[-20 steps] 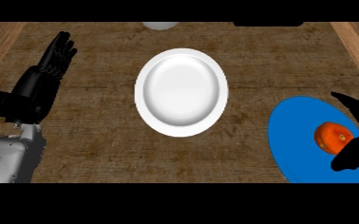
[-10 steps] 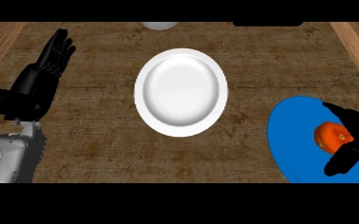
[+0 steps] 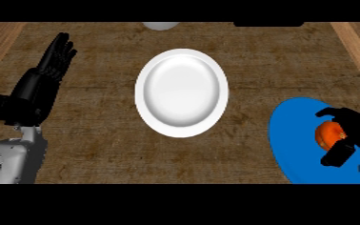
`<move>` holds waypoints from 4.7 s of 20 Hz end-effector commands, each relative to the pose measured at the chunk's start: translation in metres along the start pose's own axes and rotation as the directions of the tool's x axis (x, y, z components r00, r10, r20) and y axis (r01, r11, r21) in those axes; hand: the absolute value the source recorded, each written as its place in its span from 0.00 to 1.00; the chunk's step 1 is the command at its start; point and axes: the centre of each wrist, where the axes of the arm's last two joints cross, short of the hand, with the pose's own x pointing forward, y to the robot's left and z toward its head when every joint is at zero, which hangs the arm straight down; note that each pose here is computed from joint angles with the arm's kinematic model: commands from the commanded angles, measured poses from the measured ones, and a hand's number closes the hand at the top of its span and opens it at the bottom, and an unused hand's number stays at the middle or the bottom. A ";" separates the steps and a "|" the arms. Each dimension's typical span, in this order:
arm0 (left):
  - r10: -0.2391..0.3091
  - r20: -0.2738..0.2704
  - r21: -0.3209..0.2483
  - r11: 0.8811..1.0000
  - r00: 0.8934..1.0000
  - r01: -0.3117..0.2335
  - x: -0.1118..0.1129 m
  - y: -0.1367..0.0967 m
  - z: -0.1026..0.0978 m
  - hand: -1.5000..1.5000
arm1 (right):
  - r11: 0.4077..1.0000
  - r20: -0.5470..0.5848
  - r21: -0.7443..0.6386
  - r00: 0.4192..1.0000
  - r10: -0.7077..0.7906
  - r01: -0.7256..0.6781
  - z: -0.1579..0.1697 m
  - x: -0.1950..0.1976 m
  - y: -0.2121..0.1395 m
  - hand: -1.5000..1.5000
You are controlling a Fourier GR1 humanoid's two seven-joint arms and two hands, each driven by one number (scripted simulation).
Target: Pick the squash from the plate and place it in the plate
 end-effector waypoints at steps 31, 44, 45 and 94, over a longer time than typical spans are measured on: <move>-0.008 -0.012 0.025 1.000 1.000 0.009 0.000 0.003 0.000 0.50 | 0.859 0.842 -0.274 0.539 -0.002 0.432 0.075 0.063 -0.078 1.00; 0.014 0.004 -0.015 1.000 1.000 -0.014 0.001 0.007 0.008 0.50 | 0.895 0.883 -0.148 0.465 -0.073 0.422 0.106 0.197 -0.079 1.00; -0.005 -0.003 -0.003 1.000 1.000 0.005 0.001 -0.011 0.003 0.50 | 0.897 0.881 -0.147 0.468 -0.074 0.417 0.110 0.205 -0.060 1.00; -0.001 -0.005 -0.019 1.000 1.000 0.000 0.008 0.014 0.011 0.50 | 0.523 0.735 0.287 0.166 -0.657 0.803 -0.025 0.246 -0.036 0.00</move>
